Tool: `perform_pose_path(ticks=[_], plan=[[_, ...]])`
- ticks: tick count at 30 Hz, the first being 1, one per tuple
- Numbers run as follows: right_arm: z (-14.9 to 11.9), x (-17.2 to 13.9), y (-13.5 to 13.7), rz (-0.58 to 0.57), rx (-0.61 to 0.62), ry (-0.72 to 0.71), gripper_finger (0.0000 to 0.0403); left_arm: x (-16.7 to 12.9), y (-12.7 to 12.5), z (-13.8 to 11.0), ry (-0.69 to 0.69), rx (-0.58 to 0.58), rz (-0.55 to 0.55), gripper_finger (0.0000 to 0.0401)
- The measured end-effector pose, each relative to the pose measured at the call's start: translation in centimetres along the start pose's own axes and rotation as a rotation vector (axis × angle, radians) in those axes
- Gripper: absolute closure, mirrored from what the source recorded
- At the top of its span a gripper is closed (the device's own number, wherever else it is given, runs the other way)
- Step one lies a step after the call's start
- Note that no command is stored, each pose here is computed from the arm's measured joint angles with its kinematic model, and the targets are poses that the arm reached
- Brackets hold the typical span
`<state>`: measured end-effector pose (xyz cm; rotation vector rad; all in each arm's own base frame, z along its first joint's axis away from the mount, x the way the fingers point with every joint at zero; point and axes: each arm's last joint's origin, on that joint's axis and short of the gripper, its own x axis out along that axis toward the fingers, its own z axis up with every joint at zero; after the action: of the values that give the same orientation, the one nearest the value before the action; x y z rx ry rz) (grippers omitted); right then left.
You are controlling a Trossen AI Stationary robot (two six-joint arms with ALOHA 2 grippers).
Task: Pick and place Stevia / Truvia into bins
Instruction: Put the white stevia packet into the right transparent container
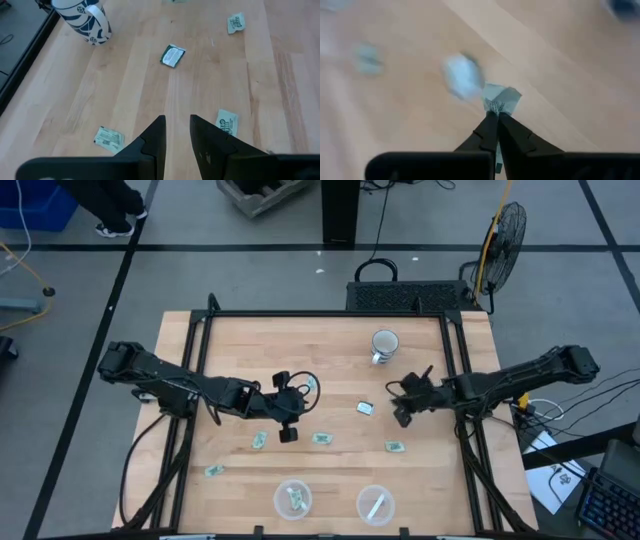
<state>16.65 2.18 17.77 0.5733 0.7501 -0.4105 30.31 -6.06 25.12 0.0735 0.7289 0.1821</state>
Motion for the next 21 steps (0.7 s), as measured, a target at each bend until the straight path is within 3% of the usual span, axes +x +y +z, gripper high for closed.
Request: perform_pose_path(ticks=[6,11,13,17,21], plan=[[1.8,-2.3,5.6,0.530,-0.231,-0.263,0.0401,-0.1,-0.2,-0.1,0.004,-0.023,-0.005,0.0308],[0.1,-3.8,9.0,0.767,-0.448,-0.385,0.0402,-0.1,-0.4,-0.1,0.005,-0.012,-0.011,0.0308],[-0.8,-3.9,9.9,0.761,-0.544,-0.396,0.0402,-0.1,-0.4,-0.1,0.005,-0.007,-0.011,0.0308],[-0.6,-4.9,12.5,0.640,-0.672,-0.405,0.0402,-0.1,-0.4,-0.1,0.004,-0.007,-0.011,0.0308],[0.6,-5.8,15.4,0.488,-0.769,-0.278,0.0402,-0.1,-0.4,-0.1,0.001,-0.013,-0.011,0.0308]])
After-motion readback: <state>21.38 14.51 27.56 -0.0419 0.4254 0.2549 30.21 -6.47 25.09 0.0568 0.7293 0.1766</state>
